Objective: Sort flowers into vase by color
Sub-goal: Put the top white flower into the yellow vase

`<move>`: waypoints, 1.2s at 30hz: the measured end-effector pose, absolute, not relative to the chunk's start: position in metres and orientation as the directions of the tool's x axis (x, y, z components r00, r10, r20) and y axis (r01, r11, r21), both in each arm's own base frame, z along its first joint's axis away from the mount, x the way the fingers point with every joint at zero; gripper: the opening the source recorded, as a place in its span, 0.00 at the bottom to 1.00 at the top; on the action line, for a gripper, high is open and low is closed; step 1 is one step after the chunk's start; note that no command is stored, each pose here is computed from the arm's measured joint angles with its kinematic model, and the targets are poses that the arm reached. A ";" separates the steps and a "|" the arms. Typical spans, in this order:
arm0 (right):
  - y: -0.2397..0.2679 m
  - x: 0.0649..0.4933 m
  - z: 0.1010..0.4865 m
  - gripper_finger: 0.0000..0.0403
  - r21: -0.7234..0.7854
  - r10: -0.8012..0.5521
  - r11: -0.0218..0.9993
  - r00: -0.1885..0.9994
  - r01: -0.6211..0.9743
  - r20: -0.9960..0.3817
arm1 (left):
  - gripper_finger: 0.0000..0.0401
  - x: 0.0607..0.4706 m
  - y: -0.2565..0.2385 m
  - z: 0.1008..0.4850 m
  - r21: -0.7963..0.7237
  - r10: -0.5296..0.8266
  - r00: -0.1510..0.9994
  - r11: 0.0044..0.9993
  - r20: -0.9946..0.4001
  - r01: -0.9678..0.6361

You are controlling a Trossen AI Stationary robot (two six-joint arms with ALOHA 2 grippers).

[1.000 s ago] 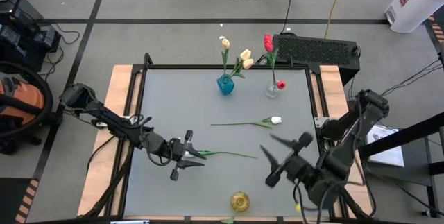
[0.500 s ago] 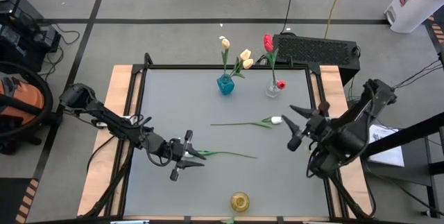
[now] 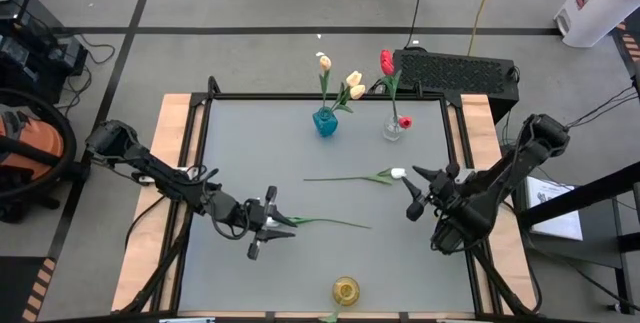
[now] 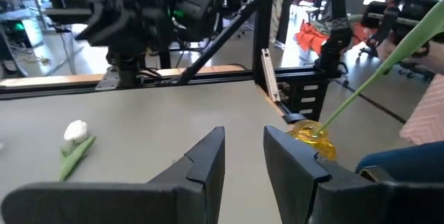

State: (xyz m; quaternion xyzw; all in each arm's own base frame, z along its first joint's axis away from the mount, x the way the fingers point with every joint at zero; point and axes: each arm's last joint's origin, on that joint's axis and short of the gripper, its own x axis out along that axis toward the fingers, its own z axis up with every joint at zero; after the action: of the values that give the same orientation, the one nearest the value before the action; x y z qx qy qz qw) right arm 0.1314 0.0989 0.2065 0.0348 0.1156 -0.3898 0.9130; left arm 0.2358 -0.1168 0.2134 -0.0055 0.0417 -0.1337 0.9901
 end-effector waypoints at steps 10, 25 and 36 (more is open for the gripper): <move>0.098 0.142 0.207 0.49 -0.397 -0.616 0.772 0.435 0.496 -0.657 | 0.27 0.244 -0.092 0.216 0.204 0.080 0.996 0.977 -0.050 -0.068; 0.065 0.189 0.219 0.49 -0.472 -0.524 0.851 0.357 0.228 -0.773 | 0.27 0.255 -0.044 0.220 0.200 0.386 0.923 0.905 -0.015 -0.375; 0.025 0.220 0.221 0.49 -0.322 -0.377 0.926 0.403 0.199 -0.834 | 0.27 0.256 -0.037 0.219 0.204 0.409 0.912 0.895 -0.020 -0.397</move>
State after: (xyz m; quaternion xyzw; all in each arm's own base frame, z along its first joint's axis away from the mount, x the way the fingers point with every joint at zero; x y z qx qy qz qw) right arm 0.2197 0.0249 0.2214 -0.0857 0.5185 -0.1727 0.8331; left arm 0.2563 -0.0373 0.2191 0.0981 0.0310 0.2072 0.9729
